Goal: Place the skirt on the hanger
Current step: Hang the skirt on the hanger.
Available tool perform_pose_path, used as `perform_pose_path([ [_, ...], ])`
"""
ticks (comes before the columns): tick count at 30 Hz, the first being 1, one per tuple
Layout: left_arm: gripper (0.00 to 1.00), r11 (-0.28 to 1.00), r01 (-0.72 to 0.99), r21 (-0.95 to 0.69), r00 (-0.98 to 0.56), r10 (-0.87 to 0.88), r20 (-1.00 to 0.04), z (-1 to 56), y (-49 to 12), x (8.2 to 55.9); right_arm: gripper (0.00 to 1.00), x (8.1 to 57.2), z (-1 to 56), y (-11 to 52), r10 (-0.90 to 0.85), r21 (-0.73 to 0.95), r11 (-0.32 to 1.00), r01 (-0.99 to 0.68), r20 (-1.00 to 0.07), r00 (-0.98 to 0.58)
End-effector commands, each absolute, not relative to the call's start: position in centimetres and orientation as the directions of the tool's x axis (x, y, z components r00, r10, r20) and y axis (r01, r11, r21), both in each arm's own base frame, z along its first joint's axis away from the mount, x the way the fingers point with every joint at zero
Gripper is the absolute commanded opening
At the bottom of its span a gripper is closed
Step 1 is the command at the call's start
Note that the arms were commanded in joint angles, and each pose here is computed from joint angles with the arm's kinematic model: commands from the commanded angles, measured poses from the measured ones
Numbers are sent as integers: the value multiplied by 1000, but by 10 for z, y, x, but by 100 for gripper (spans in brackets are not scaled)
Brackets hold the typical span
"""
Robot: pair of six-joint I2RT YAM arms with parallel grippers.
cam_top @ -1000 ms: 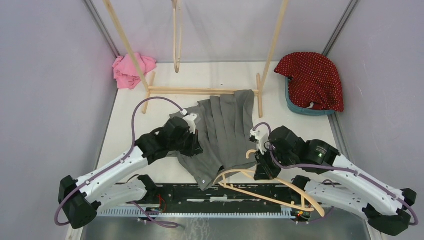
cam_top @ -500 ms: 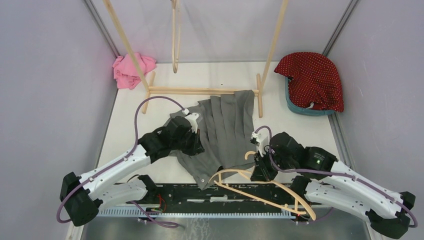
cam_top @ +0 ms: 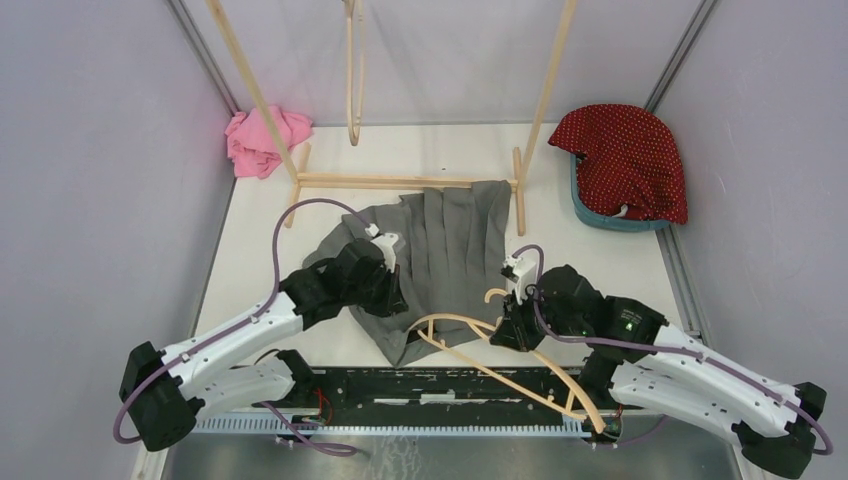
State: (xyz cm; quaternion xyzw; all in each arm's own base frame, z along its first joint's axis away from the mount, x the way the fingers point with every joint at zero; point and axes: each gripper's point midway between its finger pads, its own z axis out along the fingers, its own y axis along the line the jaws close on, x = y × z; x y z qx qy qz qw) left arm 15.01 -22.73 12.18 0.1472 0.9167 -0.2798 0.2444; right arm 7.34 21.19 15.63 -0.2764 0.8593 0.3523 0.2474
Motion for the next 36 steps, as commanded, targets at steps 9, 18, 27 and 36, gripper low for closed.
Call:
perform_pose_path([
  [9,4,933,212,-290,-888,59,-457,80,-209,150,1,132,167,226,-193,338,708,-621,-753,-629],
  [18,3,993,82,-89,-906,37,-423,54,-192,149,1,140,181,232,-190,319,701,-638,-778,-599],
  [27,63,980,179,-92,-893,122,-434,61,-218,140,1,125,183,226,-207,339,664,-666,-773,-600],
  [36,64,987,159,-29,-898,133,-419,41,-210,140,1,120,181,222,-214,341,654,-675,-773,-597],
])
